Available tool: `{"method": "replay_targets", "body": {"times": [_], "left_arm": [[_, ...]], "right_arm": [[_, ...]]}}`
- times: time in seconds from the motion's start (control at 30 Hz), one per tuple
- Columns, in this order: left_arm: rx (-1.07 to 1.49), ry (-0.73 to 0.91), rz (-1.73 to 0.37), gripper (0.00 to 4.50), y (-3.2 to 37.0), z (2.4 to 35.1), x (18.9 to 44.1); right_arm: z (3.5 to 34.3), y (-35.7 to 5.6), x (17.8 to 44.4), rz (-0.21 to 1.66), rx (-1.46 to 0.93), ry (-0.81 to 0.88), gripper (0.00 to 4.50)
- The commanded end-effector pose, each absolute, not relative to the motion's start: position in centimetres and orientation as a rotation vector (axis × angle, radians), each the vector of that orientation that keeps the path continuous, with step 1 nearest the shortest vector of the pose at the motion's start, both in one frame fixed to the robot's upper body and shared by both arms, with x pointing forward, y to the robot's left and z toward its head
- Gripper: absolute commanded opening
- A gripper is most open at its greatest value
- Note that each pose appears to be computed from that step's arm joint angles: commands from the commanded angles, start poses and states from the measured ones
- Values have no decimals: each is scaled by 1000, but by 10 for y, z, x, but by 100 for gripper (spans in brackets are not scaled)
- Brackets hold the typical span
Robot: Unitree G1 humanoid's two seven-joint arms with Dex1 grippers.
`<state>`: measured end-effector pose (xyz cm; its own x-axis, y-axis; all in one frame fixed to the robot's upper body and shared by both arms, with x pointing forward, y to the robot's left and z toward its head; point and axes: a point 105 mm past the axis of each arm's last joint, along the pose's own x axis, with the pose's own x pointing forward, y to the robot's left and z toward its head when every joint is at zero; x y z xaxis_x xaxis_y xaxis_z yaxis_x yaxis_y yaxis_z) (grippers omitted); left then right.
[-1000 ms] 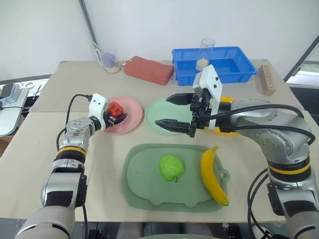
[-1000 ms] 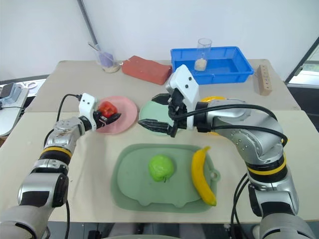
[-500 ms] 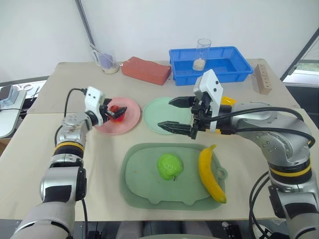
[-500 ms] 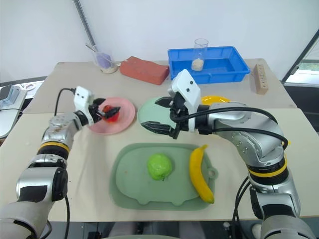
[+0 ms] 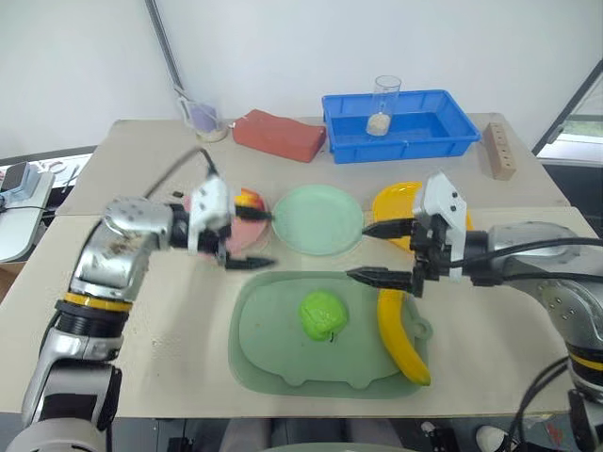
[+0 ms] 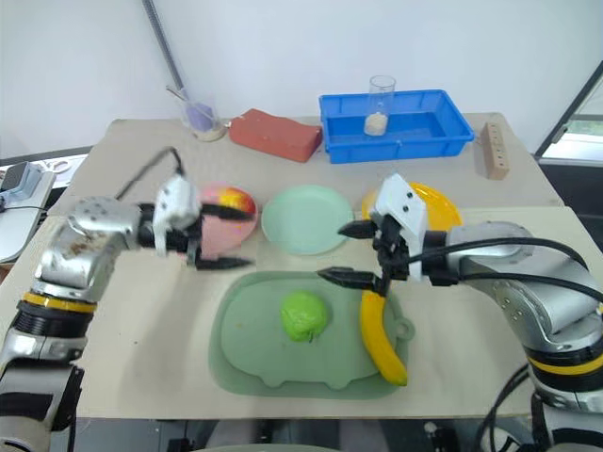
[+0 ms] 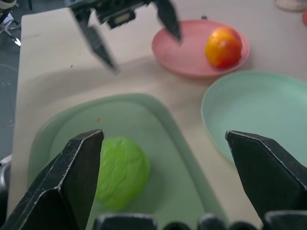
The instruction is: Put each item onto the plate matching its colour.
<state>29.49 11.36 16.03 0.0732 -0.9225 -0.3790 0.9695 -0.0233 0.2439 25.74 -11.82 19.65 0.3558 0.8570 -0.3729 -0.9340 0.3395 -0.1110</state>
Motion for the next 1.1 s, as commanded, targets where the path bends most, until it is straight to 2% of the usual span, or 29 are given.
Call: {"method": "replay_targets", "body": {"times": [0.03, 0.17, 0.37, 0.67, 0.97, 1.1], "left_arm": [[542, 38, -1643, 445, 95, 161, 277], [537, 4, -1731, 445, 80, 154, 267], [626, -31, -1831, 445, 64, 131, 258], [714, -68, -1815, 445, 46, 99, 270], [774, -126, -1770, 445, 37, 86, 278], [758, -143, -1763, 336, 37, 88, 279]], "right_arm": [[204, -122, 237, 1237, -378, 243, 450], [194, -126, 220, 1260, -374, 309, 450], [187, -128, 214, 1237, -376, 332, 450], [185, -128, 204, 1250, -375, 357, 450], [187, -126, 207, 1244, -373, 338, 450], [187, -126, 209, 1241, -375, 336, 450]]}}
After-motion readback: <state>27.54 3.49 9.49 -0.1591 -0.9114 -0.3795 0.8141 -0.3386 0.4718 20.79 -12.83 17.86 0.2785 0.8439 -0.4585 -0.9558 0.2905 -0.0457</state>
